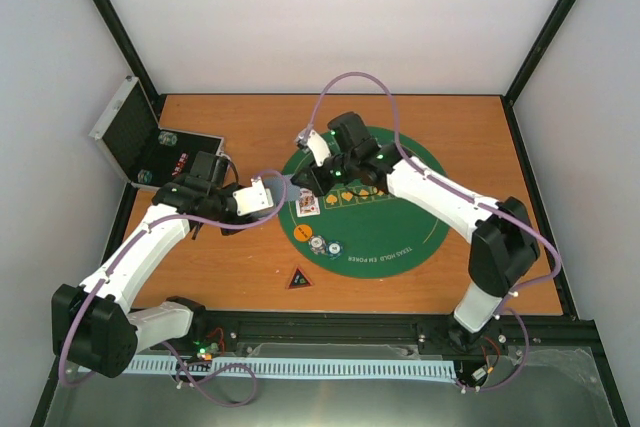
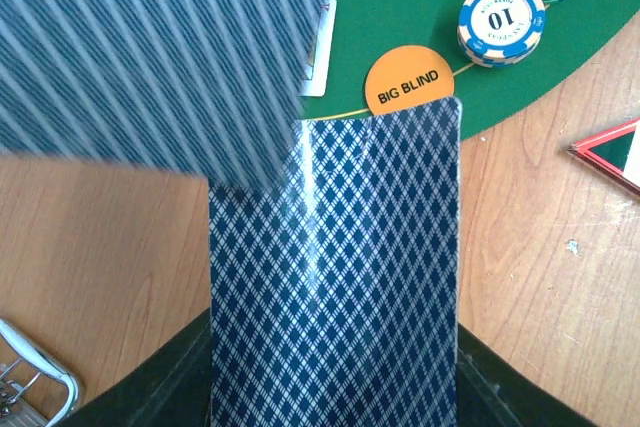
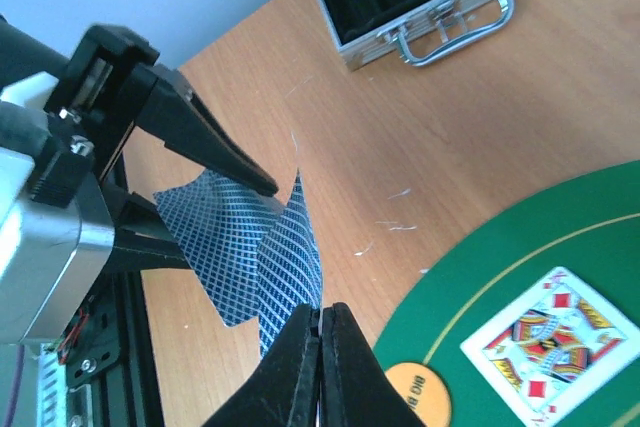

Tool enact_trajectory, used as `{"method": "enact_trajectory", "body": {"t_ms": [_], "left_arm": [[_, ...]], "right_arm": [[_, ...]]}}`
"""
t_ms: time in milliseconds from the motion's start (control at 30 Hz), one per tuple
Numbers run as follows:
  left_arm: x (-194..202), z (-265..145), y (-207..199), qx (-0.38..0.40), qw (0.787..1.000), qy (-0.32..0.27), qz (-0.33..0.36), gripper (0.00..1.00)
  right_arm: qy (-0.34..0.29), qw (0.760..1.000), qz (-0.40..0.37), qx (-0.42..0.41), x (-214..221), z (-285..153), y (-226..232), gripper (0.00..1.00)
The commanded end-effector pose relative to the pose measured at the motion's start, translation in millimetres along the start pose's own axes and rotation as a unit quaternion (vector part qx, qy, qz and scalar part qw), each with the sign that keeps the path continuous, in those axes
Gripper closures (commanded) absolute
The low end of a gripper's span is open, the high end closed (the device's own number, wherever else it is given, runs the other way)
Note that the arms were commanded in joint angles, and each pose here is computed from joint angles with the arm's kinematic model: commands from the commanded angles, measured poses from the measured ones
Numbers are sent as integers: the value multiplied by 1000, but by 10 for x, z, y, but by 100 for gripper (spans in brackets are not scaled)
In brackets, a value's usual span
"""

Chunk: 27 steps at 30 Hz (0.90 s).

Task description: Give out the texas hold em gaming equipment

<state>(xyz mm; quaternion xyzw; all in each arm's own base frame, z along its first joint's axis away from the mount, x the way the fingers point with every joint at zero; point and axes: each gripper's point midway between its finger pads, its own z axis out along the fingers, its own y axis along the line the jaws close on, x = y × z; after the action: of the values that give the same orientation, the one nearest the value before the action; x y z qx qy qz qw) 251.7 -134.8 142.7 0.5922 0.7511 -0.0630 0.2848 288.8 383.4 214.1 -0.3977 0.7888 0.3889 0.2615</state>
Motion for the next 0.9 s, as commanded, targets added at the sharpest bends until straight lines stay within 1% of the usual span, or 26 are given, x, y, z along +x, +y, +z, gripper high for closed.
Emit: {"method": "enact_trajectory", "body": {"t_ms": [0,67,100,200,267,333,433,567,633,733,767,867], "left_arm": [[-55,-37,36,-9,1000,-12,8,52],[-48,-35,36,-10,1000,-12,7,52],[-48,-33,32,-10,1000,-12,8,52],[-44,-30,35,-11,1000,-12,8,52],[-58,-32,40,-12,1000,-15,9,52],[-70,-36,45,-12,1000,-17,9,52],[-83,-44,58,-13,1000,-18,6,52],[-100,-57,51,-12,1000,-22,5,52],[-109,-63,51,-11,1000,-23,3,52],[-102,-72,57,-13,1000,-22,2,52],[-102,-75,53,-13,1000,-21,3,52],[-93,-73,47,-14,1000,-20,5,52]], "right_arm": [[-36,998,-18,50,-185,-369,-92,97],[-47,990,-28,126,-205,-559,-315,97],[-48,983,-38,174,-202,-664,-443,97],[-36,950,-76,301,-108,-921,-799,97],[-11,929,-112,352,9,-968,-989,97],[18,912,-164,376,81,-928,-1129,97],[47,888,-213,405,82,-830,-1340,97],[56,859,-286,420,15,-612,-1551,97],[60,853,-308,416,15,-473,-1619,97],[75,844,-313,428,109,-347,-1752,97],[83,841,-316,432,178,-305,-1792,97],[137,836,-328,418,562,-117,-1848,97]]}}
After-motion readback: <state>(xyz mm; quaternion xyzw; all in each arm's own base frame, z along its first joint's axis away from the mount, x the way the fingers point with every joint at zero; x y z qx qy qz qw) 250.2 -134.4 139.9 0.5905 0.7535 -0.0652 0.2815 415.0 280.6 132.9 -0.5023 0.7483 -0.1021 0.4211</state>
